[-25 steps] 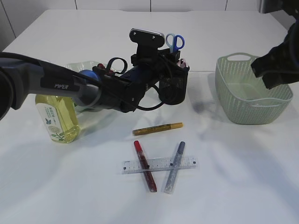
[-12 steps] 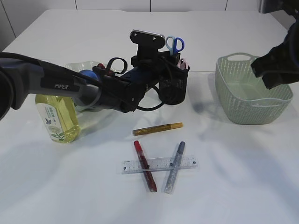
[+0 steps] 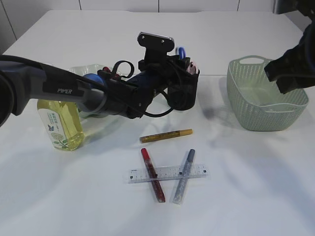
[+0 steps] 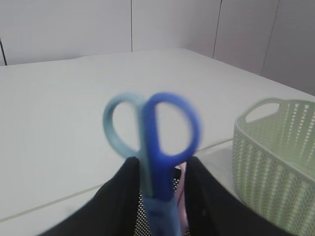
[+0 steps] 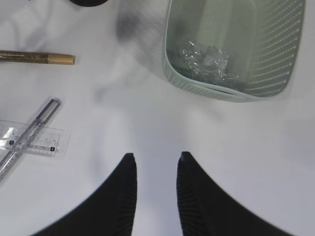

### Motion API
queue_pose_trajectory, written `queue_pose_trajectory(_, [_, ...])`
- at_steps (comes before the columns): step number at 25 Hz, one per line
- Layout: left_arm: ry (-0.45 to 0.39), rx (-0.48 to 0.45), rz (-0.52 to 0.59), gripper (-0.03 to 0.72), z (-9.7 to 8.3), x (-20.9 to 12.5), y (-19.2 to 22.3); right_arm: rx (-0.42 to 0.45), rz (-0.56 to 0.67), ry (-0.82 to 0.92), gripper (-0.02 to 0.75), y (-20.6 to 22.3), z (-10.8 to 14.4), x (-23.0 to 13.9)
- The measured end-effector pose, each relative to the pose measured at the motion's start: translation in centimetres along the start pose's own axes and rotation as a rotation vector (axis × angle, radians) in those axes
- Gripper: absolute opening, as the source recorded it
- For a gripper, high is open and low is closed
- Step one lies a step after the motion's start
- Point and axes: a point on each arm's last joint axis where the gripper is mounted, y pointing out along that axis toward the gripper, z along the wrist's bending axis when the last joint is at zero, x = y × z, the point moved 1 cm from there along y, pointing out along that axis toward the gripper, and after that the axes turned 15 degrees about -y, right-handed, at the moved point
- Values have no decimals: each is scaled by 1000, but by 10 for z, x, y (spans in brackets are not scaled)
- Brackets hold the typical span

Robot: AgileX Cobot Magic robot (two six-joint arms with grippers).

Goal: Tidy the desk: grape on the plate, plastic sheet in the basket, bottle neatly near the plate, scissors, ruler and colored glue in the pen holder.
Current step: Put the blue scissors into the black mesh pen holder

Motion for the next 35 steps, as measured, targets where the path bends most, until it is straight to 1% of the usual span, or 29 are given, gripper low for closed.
queue_pose_trajectory(13, [0, 0, 2, 239, 0, 0, 0, 0, 0, 0, 239, 0, 0, 0])
queue_pose_trajectory(15, [0, 2, 13, 239, 0, 1, 0, 0, 0, 0, 239, 0, 0, 0])
queue_pose_trajectory(17, [-2, 9, 50, 239, -3, 5, -1, 0, 0, 0, 239, 0, 0, 0])
queue_pose_trajectory(21, [-6, 31, 188, 239, -9, 19, -8, 0, 0, 0, 239, 0, 0, 0])
queue_pose_trajectory(26, [-8, 63, 391, 240, -19, 40, -25, 1, 5, 0, 239, 0, 0, 0])
queue_pose_trajectory(30, [-8, 81, 528, 240, -28, 61, -44, 8, 44, 1, 239, 0, 1, -4])
queue_pose_trajectory(32, [1, 92, 606, 240, -32, 71, -55, 35, 74, 17, 239, 0, 4, -7])
queue_pose_trajectory(35, [39, 109, 701, 240, -37, 87, -73, 90, 123, 49, 239, -1, 9, -12])
